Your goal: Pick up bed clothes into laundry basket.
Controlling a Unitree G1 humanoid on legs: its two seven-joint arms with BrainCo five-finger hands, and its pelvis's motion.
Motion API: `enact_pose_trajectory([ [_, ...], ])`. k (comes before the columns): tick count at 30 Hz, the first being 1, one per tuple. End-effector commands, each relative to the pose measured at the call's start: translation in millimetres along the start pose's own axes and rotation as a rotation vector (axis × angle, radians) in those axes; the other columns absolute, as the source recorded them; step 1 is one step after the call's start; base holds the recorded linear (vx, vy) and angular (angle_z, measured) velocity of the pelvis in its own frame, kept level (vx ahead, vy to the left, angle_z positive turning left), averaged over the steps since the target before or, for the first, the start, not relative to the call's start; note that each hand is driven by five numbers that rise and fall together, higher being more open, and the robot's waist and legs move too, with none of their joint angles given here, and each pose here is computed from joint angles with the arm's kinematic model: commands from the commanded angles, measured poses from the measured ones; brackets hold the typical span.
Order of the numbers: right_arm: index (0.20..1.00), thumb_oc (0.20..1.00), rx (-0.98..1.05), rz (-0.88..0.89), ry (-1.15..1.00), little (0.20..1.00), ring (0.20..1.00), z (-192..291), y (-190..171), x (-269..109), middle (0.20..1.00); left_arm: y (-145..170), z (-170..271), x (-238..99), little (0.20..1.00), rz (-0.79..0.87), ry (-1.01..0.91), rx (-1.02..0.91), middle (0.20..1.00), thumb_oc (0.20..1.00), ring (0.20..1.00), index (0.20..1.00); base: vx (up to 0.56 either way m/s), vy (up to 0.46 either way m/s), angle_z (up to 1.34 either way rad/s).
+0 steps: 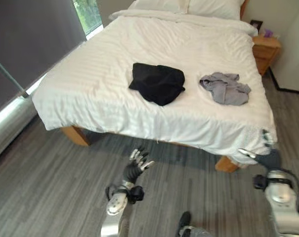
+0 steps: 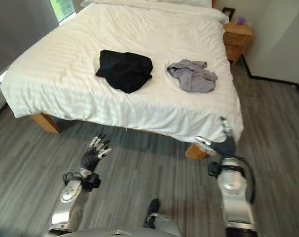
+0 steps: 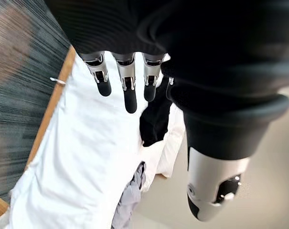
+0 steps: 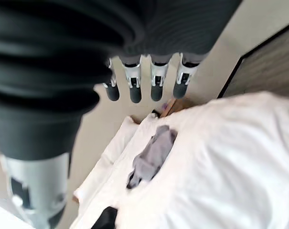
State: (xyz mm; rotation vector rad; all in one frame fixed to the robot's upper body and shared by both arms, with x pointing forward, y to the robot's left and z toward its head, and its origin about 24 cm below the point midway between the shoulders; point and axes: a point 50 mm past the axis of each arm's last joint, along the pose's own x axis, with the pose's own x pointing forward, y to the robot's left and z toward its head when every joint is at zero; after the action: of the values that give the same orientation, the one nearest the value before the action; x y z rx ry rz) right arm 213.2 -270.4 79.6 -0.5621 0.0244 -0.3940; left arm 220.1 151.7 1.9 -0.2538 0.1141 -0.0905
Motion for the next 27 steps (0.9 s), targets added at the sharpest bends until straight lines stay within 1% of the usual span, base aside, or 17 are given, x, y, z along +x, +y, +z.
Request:
enact_pose_trajectory([
  [1,1.000,1.000,-0.138,-0.131,-0.122,1.000,1.000,23,-28,6,1.000,-10,29,10,1.000,-0.047,-0.141,0.082,1.000,1.000,1.000,1.000,0.53,-0.190,-0.06],
  [2,1.000,1.000,-0.196,-0.170,-0.177,1.000,1.000,37,-31,21,1.000,-14,33,12,1.000,-0.045,-0.160,0.082,1.000,1.000,1.000,1.000,0.35,-0.197,-0.05],
  [4,1.000,1.000,-0.229,-0.176,-0.252,1.000,1.000,59,-29,38,1.000,-13,39,14,1.000,-0.046,-0.186,0.084,1.000,1.000,1.000,1.000,0.38,-0.225,-0.32],
  [6,1.000,1.000,-0.278,-0.185,-0.283,1.000,1.000,72,-23,57,1.000,-13,39,17,1.000,-0.043,-0.191,0.087,1.000,1.000,1.000,1.000,0.28,-0.069,-0.60],
  [7,1.000,1.000,-0.320,-0.169,-0.325,1.000,1.000,89,-10,77,1.000,-13,36,16,1.000,-0.041,-0.185,0.065,1.000,1.000,1.000,1.000,0.20,0.033,-0.53],
  [8,1.000,1.000,-0.320,-0.170,-0.329,1.000,1.000,91,-10,78,1.000,-13,37,16,1.000,-0.040,-0.188,0.064,1.000,1.000,1.000,1.000,0.20,0.075,-0.64],
  [9,1.000,1.000,-0.362,-0.161,-0.352,1.000,1.000,98,-7,85,1.000,-13,35,15,1.000,-0.044,-0.182,0.054,1.000,1.000,1.000,1.000,0.27,0.161,-0.91],
  [10,1.000,1.000,-0.400,-0.110,-0.347,1.000,1.000,100,10,98,1.000,-12,31,10,1.000,-0.047,-0.168,0.047,1.000,1.000,1.000,1.000,0.29,0.148,-0.70],
  [12,1.000,1.000,-0.401,-0.108,-0.352,1.000,1.000,102,13,99,1.000,-12,32,10,1.000,-0.043,-0.170,0.045,1.000,1.000,1.000,1.000,0.24,0.122,-0.33],
  [14,1.000,1.000,-0.474,-0.067,-0.337,1.000,1.000,108,38,124,1.000,-6,28,1,1.000,-0.028,-0.156,0.046,1.000,1.000,1.000,1.000,0.39,0.210,-0.58],
  [15,1.000,1.000,-0.494,-0.063,-0.302,1.000,1.000,104,45,131,1.000,-4,25,0,1.000,-0.024,-0.158,0.039,1.000,1.000,1.000,1.000,0.28,0.136,-0.73],
  [17,1.000,1.000,-0.575,-0.096,-0.238,1.000,1.000,96,38,144,1.000,-5,26,0,1.000,-0.042,-0.154,0.029,1.000,1.000,1.000,1.000,0.29,0.143,-0.30],
  [19,1.000,1.000,-0.623,-0.066,-0.169,1.000,1.000,85,52,151,1.000,-3,25,-2,1.000,-0.046,-0.145,0.031,1.000,1.000,1.000,1.000,0.36,0.164,0.20],
  [22,1.000,1.000,-0.658,-0.016,-0.095,1.000,1.000,69,73,150,1.000,-1,24,-7,1.000,-0.043,-0.134,0.036,1.000,1.000,1.000,1.000,0.34,0.185,0.39],
  [27,1.000,1.000,-0.695,0.010,-0.005,1.000,1.000,47,82,147,1.000,1,28,-10,1.000,-0.112,-0.137,0.062,1.000,1.000,1.000,1.000,0.23,0.127,0.18],
])
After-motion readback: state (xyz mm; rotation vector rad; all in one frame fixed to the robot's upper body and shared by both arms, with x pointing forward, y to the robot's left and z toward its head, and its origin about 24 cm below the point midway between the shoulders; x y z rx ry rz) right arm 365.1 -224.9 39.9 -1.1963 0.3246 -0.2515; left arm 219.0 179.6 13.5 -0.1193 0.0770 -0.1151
